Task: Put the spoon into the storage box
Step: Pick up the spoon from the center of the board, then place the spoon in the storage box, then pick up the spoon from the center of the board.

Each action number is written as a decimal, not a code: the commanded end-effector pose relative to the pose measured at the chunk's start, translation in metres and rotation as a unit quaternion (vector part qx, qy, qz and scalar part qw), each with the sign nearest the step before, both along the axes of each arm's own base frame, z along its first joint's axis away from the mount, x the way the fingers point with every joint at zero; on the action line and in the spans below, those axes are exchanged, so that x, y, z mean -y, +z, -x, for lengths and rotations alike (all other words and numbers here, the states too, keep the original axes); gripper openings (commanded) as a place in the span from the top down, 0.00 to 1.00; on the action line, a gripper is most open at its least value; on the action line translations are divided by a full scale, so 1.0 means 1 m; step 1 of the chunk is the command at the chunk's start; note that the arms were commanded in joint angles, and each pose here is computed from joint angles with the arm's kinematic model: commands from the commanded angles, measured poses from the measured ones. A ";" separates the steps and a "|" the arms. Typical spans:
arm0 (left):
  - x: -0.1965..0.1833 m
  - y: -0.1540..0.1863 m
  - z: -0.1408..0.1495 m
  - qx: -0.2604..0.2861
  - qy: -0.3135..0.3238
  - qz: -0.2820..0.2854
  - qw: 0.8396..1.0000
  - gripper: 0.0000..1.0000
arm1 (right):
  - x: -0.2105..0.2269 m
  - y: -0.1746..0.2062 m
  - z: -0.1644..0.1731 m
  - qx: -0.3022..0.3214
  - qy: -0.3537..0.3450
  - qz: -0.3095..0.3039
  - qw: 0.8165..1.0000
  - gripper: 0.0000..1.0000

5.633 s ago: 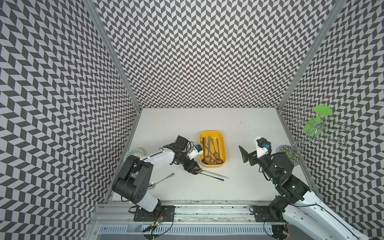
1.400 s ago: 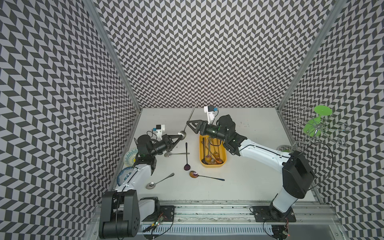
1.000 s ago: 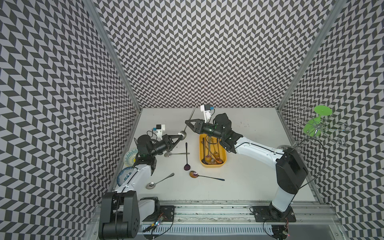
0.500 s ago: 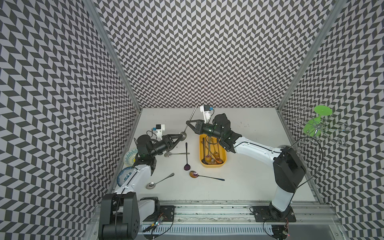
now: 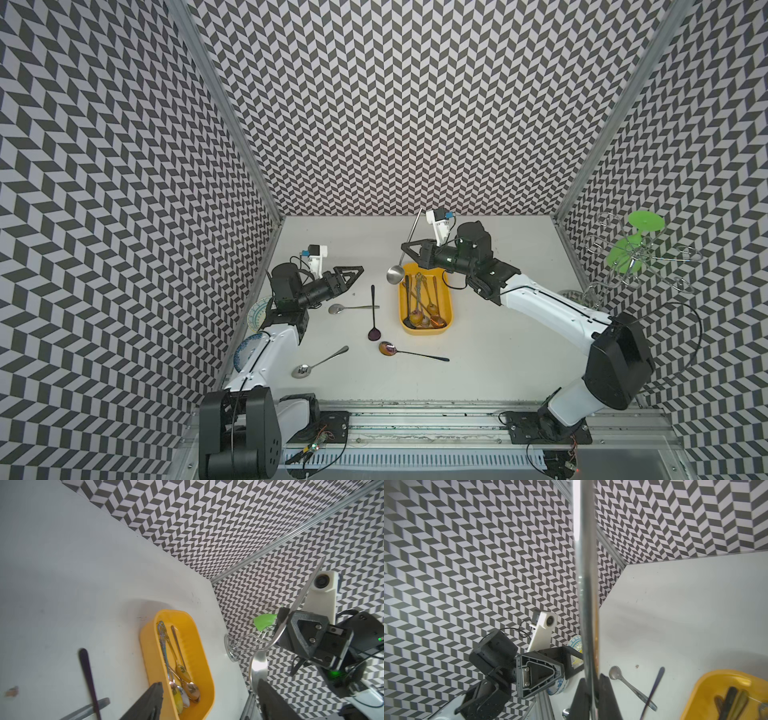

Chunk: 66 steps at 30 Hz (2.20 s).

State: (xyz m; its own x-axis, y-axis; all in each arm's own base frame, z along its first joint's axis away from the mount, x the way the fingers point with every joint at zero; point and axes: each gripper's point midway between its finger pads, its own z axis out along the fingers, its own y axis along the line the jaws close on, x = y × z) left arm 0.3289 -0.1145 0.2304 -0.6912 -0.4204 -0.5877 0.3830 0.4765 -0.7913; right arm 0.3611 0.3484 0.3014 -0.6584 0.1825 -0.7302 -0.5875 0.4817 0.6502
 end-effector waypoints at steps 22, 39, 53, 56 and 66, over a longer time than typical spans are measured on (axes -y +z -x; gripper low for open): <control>-0.022 -0.013 0.016 0.173 -0.135 -0.430 0.876 0.15 | 0.041 -0.129 -0.009 -0.100 0.049 0.148 0.983 1.00; -0.072 -0.078 0.074 0.083 -0.269 -0.609 0.742 0.10 | 0.023 -0.161 -0.005 -0.130 0.062 0.176 0.974 0.79; -0.105 -0.143 0.116 0.009 -0.343 -0.656 0.672 0.16 | 0.061 -0.095 0.000 -0.054 0.002 0.207 0.977 0.45; -0.105 -0.150 0.124 0.006 -0.355 -0.651 0.671 0.17 | 0.075 -0.073 0.002 -0.019 -0.022 0.207 0.978 0.40; -0.117 -0.178 0.142 -0.024 -0.388 -0.663 0.640 0.20 | 0.136 -0.022 0.020 0.107 -0.134 0.235 0.957 0.18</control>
